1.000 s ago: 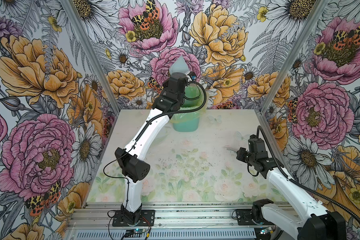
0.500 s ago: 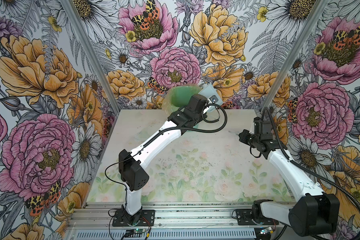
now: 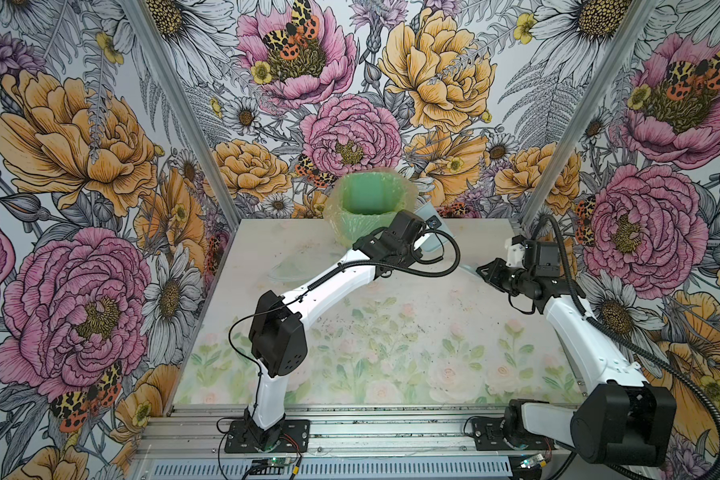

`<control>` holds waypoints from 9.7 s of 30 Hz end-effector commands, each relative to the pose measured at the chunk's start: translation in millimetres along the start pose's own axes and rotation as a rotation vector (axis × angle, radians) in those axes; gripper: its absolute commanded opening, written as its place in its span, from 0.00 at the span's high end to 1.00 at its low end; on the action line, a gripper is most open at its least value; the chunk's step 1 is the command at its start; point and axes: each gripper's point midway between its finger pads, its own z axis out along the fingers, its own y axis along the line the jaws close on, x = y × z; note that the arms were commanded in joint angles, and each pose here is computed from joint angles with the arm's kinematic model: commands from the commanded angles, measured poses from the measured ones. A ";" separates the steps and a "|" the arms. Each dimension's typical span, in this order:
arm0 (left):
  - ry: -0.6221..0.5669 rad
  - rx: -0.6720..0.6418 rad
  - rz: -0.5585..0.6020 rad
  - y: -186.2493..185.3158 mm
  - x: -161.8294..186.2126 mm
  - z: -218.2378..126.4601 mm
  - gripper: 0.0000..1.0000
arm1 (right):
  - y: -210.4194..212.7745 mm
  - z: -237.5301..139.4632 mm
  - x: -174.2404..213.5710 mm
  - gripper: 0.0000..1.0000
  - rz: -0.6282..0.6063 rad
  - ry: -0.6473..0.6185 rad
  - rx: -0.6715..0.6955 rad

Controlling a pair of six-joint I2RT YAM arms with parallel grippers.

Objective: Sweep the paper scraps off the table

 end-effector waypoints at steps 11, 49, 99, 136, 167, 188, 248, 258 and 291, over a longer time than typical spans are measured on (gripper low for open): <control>0.027 -0.010 -0.190 -6.7 56.1 -19.9 1.00 | -1.1 19.5 46.6 0.98 0.034 0.174 -0.113; 0.296 -0.144 -0.381 20.2 220.4 -20.3 1.00 | 50.2 64.9 104.1 0.97 -0.057 0.432 -0.248; 0.381 -0.248 -1.054 12.4 311.8 -27.6 1.00 | 136.0 108.7 153.1 0.98 -0.178 0.655 -0.364; 0.478 -0.342 -0.741 75.7 330.4 -50.6 0.95 | 199.2 133.8 256.1 0.98 -0.186 0.975 -0.521; 0.510 -0.408 -0.736 85.6 340.0 -52.2 0.14 | 200.5 185.4 227.2 0.51 -0.112 0.870 -0.504; 0.254 -0.460 -0.898 111.8 310.6 -82.0 0.01 | 105.4 155.8 162.8 0.48 -0.187 0.618 -0.218; -0.219 -0.621 -0.897 163.8 351.0 -102.2 0.02 | -94.8 61.7 -25.1 0.47 -0.572 -0.561 0.238; -0.271 -0.604 -0.849 173.8 341.2 -91.7 0.01 | -96.5 64.9 -23.1 0.31 -0.580 -0.570 0.266; -0.289 -0.648 -0.833 168.8 356.6 -76.2 0.02 | -95.9 64.9 -23.4 0.00 -0.580 -0.572 0.265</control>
